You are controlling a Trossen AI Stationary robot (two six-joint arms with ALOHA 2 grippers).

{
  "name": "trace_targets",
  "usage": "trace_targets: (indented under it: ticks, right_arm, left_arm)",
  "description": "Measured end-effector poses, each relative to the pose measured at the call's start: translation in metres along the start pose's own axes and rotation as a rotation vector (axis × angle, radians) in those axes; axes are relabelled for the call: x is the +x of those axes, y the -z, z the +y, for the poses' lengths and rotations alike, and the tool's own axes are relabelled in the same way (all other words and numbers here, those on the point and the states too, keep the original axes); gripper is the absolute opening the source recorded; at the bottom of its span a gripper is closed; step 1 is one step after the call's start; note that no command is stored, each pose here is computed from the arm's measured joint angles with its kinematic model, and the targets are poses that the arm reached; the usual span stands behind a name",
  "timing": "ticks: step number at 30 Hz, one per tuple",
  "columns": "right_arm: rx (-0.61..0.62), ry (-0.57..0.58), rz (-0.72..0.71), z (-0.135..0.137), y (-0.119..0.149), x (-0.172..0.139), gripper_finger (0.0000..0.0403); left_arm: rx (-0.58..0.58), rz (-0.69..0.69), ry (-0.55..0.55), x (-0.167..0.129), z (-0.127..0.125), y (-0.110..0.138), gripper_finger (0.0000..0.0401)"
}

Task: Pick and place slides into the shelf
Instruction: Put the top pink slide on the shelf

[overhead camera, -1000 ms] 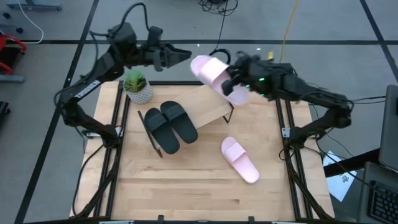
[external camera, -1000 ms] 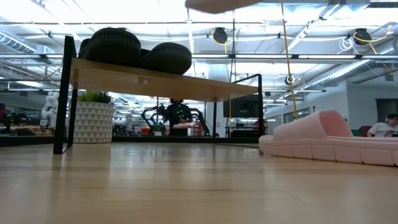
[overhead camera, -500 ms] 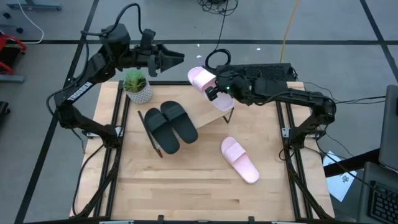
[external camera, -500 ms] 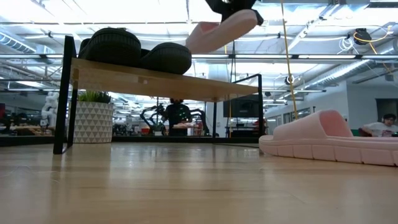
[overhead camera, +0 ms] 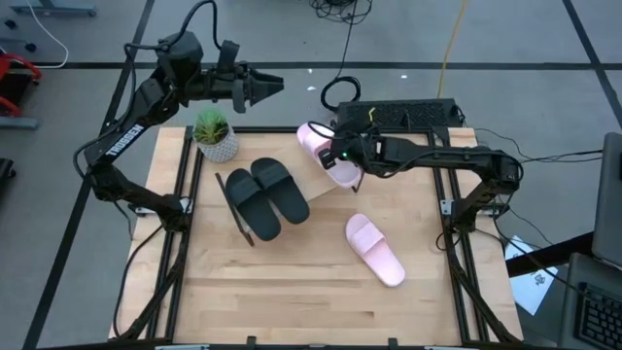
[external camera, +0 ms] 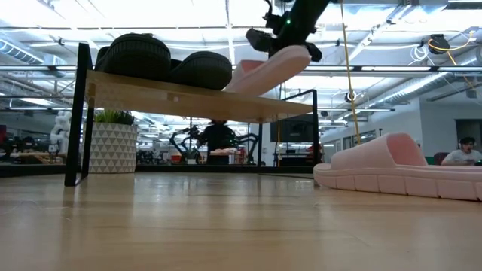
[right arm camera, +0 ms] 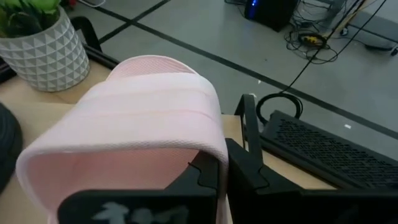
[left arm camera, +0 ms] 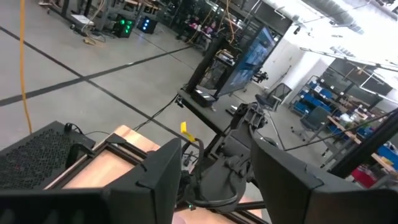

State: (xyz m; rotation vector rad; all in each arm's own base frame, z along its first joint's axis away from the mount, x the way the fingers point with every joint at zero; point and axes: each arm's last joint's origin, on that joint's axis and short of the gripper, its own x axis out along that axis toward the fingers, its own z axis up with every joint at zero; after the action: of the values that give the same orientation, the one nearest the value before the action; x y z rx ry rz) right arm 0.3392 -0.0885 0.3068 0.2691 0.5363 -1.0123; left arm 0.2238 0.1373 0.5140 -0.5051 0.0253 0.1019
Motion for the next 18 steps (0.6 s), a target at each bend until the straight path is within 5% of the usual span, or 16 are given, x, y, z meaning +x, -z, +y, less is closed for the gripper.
trace_targets:
  ticks: [18]
  right_arm:
    - [-0.036,0.074,-0.007,-0.005,0.028,0.017,0.0]
  left_arm:
    - [0.003,-0.002,-0.002,0.0,0.001,-0.001,0.0191]
